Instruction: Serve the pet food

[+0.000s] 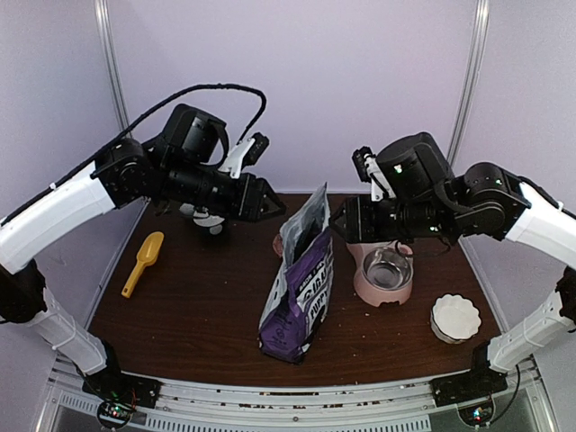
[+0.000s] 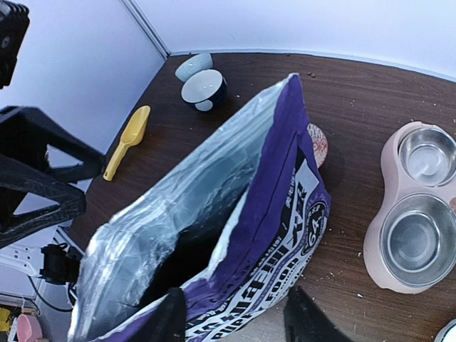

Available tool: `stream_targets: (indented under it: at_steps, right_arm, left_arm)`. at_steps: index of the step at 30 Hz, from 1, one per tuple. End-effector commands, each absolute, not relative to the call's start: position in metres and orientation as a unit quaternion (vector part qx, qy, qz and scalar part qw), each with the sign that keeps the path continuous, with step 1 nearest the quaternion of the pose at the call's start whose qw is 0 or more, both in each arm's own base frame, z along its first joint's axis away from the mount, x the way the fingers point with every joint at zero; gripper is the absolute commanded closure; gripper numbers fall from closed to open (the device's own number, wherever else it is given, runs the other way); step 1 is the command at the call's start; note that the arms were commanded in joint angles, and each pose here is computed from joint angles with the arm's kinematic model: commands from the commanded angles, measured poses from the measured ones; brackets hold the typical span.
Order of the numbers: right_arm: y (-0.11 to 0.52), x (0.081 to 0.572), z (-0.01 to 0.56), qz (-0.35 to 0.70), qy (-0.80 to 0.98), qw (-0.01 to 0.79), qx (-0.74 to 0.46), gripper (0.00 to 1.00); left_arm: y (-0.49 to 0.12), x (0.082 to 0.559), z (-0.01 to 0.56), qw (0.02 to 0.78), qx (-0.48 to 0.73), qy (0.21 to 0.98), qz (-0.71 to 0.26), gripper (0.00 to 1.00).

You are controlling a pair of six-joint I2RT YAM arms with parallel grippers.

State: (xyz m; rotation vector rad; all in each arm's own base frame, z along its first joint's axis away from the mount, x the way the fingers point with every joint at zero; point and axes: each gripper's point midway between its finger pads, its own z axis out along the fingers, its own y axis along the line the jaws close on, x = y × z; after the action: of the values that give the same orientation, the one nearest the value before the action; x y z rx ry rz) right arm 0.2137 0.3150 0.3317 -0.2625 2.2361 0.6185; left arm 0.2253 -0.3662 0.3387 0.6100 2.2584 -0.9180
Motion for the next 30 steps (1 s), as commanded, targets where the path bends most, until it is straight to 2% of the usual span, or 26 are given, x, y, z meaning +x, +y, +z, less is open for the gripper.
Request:
stream_targets:
  at_steps: [1, 2, 5, 11, 15, 19, 22, 25, 30]
  right_arm:
    - [0.315, 0.209, 0.375, 0.303, 0.849, 0.421, -0.102, 0.40]
    - [0.313, 0.210, 0.377, 0.302, 0.848, 0.424, -0.097, 0.36]
    - [0.310, 0.214, 0.375, 0.292, 0.851, 0.428, -0.083, 0.28]
    - [0.317, 0.224, 0.361, 0.269, 0.866, 0.418, -0.057, 0.26]
    - [0.330, 0.227, 0.352, 0.266, 0.873, 0.404, -0.057, 0.27]
    - [0.334, 0.230, 0.336, 0.235, 0.889, 0.388, -0.063, 0.33]
    - [0.332, 0.231, 0.330, 0.213, 0.896, 0.385, -0.065, 0.48]
    - [0.330, 0.231, 0.327, 0.206, 0.898, 0.384, -0.065, 0.58]
    - [0.328, 0.232, 0.327, 0.202, 0.898, 0.385, -0.064, 0.73]
  left_arm:
    - [-0.388, 0.229, 0.382, 0.339, 0.270, 0.809, -0.397, 0.40]
    - [-0.390, 0.229, 0.380, 0.336, 0.276, 0.810, -0.393, 0.34]
    - [-0.394, 0.234, 0.368, 0.321, 0.289, 0.824, -0.366, 0.27]
    - [-0.405, 0.237, 0.344, 0.287, 0.306, 0.838, -0.348, 0.25]
    - [-0.405, 0.239, 0.337, 0.285, 0.306, 0.842, -0.341, 0.28]
    - [-0.405, 0.239, 0.333, 0.282, 0.307, 0.844, -0.338, 0.40]
    - [-0.405, 0.239, 0.333, 0.284, 0.310, 0.843, -0.335, 0.48]
    - [-0.405, 0.239, 0.332, 0.285, 0.312, 0.843, -0.333, 0.58]
    - [-0.406, 0.238, 0.330, 0.285, 0.318, 0.842, -0.329, 0.81]
